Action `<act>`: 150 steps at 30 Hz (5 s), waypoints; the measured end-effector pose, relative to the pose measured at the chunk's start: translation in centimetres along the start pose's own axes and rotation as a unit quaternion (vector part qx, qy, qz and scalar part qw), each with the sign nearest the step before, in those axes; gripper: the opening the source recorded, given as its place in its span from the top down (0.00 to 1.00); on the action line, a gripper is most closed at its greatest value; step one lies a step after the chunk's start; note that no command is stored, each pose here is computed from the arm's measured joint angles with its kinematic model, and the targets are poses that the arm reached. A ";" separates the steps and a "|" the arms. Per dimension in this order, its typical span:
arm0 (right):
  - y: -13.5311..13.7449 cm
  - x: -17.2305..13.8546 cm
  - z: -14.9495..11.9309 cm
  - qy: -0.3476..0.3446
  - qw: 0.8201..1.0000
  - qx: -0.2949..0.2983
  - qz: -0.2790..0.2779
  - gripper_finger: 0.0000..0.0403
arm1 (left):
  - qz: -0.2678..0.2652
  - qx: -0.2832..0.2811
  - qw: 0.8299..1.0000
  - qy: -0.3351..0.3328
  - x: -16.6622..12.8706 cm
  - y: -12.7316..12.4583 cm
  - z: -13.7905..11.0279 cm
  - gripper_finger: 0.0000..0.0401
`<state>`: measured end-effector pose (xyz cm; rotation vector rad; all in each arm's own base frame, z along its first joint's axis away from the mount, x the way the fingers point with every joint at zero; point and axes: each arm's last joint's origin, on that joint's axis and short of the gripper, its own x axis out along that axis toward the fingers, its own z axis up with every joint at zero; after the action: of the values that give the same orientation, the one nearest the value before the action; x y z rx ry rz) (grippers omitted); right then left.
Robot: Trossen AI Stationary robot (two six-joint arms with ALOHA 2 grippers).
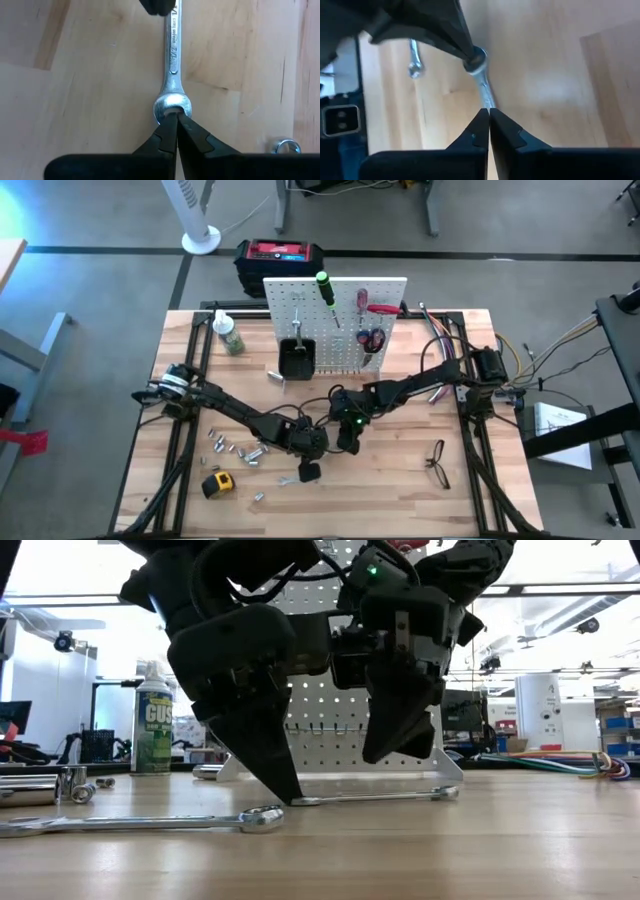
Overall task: Hang tools onto peg board
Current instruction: Hang the wrench on the pegboard
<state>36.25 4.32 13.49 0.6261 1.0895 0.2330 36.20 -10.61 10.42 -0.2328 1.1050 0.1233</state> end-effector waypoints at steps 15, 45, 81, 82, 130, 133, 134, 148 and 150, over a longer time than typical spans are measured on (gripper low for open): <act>0.6 -0.8 -5.7 0.034 0.971 0.207 -0.112 0.66 | -0.007 -0.008 1.000 -0.002 0.0 0.0 0.0 1.00; -0.9 1.7 -8.0 0.001 0.975 0.222 -0.001 0.60 | -0.005 -0.010 1.000 -0.010 0.1 -0.1 0.0 1.00; 1.1 0.8 -9.0 -0.029 0.947 0.319 -0.003 0.70 | 0.009 -0.043 0.998 -0.037 0.3 0.0 0.3 1.00; 1.0 0.7 -8.9 -0.032 0.947 0.320 -0.004 0.70 | 0.009 -0.043 0.998 -0.038 0.3 0.0 0.4 1.00; 2.3 -0.2 -13.1 -0.141 0.871 0.464 -0.074 0.69 | 0.053 -0.059 0.990 -0.120 1.3 -0.7 0.6 1.00; 2.8 -0.6 -14.0 -0.140 0.864 0.479 -0.069 0.69 | 0.054 -0.059 0.989 -0.123 1.3 -0.8 0.6 1.00; 2.9 -0.7 -14.2 -0.139 0.861 0.484 -0.070 0.69 | 0.054 -0.059 0.989 -0.123 1.3 -0.8 0.6 1.00; 1.1 -1.4 -13.1 -0.157 0.854 0.490 -0.070 0.72 | 0.054 -0.055 0.989 -0.127 1.3 -0.9 0.6 1.00; 0.7 -1.6 -12.8 -0.169 0.855 0.485 -0.077 0.71 | 0.054 -0.054 0.989 -0.127 1.3 -0.9 0.6 1.00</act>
<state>24.37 8.70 11.09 1.4109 0.8543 -0.6028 37.50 -11.34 9.66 -0.2472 0.8586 0.3015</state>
